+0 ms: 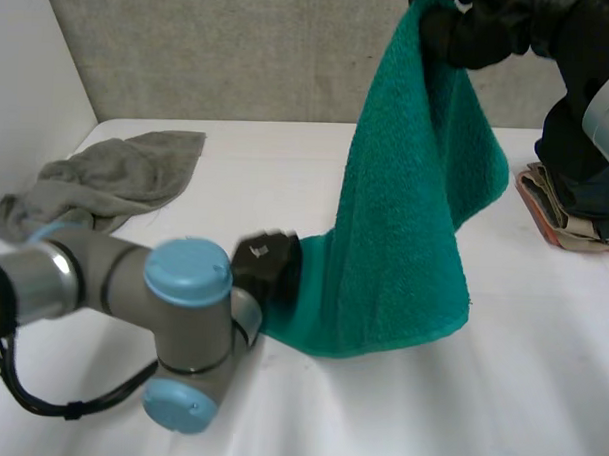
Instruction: Fold the laundry.
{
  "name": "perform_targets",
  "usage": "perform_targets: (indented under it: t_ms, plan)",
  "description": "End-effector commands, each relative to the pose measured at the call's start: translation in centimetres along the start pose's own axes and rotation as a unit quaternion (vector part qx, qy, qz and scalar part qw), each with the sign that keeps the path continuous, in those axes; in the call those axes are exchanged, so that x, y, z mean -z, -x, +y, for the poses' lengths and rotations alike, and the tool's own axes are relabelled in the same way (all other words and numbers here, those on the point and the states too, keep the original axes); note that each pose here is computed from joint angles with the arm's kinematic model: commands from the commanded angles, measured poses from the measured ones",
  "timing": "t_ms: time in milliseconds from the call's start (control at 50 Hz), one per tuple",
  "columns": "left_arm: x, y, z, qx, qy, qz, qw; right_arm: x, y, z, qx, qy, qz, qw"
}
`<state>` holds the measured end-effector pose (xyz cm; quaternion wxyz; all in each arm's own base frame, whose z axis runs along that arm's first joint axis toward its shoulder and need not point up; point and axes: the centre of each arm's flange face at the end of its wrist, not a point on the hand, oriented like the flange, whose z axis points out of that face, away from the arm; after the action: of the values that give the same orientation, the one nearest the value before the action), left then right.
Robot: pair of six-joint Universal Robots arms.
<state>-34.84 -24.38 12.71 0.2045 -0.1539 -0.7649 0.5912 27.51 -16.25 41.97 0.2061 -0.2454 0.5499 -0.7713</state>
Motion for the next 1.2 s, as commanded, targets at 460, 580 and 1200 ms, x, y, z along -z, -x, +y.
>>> perform_targets:
  t_ms: [460,580,1200]
  plan:
    - [6.1,0.0,-1.2,-0.027,-0.014,0.113,0.993,-0.8,-4.3,6.8,0.034,0.118,0.030,0.992]
    - [4.4,-0.9,0.4,-0.027,-0.002,0.110,0.994,-0.6,-4.2,6.5,0.033,0.114,0.029,0.993]
    - [3.8,1.3,-0.7,-0.322,0.045,0.048,0.945,0.0,-3.3,9.7,0.028,0.135,0.014,0.990]
